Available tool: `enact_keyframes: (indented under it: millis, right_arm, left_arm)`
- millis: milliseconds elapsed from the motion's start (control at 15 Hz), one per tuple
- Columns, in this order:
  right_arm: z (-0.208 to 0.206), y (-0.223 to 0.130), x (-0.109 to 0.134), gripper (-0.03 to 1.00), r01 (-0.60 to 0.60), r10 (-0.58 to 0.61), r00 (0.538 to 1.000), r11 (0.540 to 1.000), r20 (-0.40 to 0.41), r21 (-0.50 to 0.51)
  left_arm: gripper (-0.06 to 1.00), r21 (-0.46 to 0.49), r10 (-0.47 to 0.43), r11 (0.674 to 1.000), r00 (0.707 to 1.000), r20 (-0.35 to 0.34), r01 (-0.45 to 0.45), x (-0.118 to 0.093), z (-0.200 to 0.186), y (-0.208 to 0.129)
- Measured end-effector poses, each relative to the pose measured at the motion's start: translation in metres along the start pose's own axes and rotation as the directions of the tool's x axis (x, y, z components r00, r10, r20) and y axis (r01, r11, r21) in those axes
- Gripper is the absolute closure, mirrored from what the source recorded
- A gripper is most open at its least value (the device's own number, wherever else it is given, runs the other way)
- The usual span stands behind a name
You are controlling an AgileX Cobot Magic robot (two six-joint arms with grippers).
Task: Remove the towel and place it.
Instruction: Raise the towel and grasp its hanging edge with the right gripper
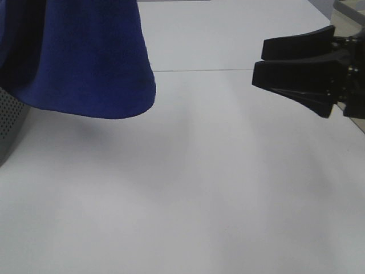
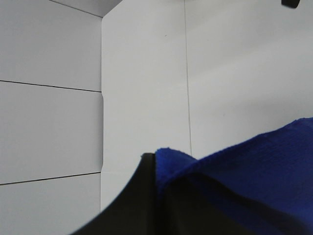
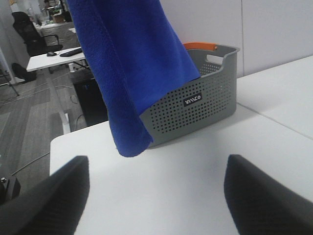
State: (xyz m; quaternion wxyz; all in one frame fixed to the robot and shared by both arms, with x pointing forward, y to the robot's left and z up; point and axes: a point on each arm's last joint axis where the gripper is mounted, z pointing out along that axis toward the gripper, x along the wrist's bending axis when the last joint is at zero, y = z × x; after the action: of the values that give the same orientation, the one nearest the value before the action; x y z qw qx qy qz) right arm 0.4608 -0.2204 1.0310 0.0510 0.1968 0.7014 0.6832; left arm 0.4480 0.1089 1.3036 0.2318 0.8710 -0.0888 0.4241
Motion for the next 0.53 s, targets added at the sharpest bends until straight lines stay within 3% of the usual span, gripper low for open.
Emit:
enact_keyframes:
  millis: [200, 533]
  right_arm:
    - [0.046, 0.0, -0.004, 0.22, 0.021, -0.013, 0.99, 0.998, -0.137, 0.053]
    - [0.114, -0.005, -0.003, 0.22, 0.054, -0.019, 0.972, 0.989, -0.234, 0.141]
  left_arm:
    - [0.94, 0.011, 0.004, 1.0, 1.0, 0.02, -0.004, -0.001, 0.011, 0.001]
    - [0.94, 0.013, 0.004, 1.0, 1.0, 0.023, -0.005, -0.002, 0.013, 0.002]
